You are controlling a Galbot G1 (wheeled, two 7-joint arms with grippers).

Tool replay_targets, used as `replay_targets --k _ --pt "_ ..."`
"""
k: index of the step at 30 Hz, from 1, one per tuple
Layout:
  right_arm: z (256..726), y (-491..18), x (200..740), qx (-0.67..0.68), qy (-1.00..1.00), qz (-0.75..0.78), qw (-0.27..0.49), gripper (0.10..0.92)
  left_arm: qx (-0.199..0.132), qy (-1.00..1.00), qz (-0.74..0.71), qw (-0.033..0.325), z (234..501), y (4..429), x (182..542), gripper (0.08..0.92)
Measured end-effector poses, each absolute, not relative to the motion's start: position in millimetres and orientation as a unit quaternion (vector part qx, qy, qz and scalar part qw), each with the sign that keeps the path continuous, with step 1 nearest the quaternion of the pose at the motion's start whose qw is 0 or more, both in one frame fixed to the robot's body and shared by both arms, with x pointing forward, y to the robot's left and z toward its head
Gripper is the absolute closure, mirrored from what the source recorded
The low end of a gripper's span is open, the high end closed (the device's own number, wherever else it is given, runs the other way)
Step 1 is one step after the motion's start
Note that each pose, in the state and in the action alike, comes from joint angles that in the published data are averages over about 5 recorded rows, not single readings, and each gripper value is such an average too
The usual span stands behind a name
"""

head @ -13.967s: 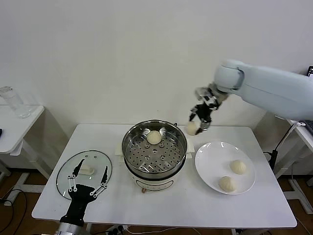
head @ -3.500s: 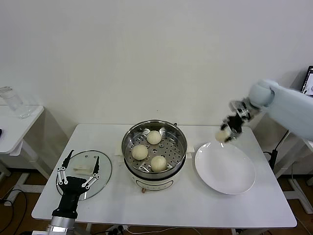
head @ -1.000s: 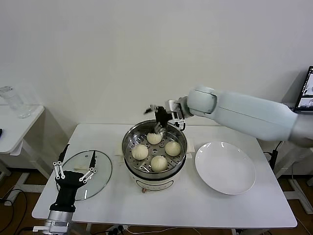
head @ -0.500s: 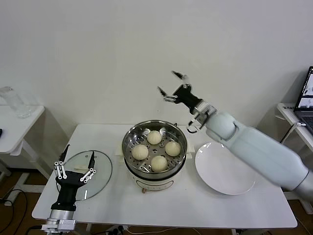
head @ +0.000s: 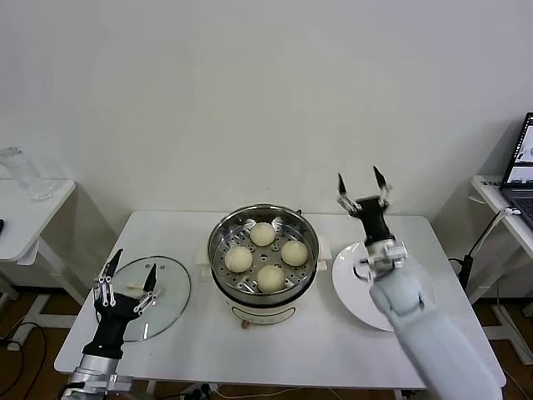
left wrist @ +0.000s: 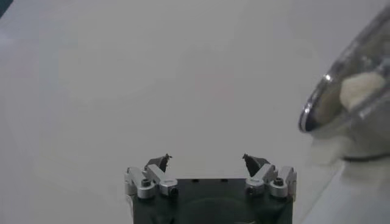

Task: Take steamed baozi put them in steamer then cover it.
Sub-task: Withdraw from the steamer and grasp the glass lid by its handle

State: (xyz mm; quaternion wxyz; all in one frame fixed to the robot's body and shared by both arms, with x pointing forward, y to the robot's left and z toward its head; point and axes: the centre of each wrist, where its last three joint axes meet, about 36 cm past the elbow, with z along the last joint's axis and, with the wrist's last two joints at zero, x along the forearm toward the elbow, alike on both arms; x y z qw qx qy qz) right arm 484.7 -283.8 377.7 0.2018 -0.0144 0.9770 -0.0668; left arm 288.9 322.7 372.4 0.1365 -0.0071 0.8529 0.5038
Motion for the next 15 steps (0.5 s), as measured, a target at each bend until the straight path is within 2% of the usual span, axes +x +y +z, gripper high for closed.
replay_targets --k 7,15 --pt "333.9 -286.9 428.7 0.034 0.984 -0.042 0.171 0.200 0.003 0.811 0.573 0.119 344.9 340.2 288.7 0.177" --pt "318.5 -282.2 393.5 0.058 0.986 -0.033 0.155 0.200 0.023 0.777 0.623 0.082 315.8 356.5 282.4 0.177"
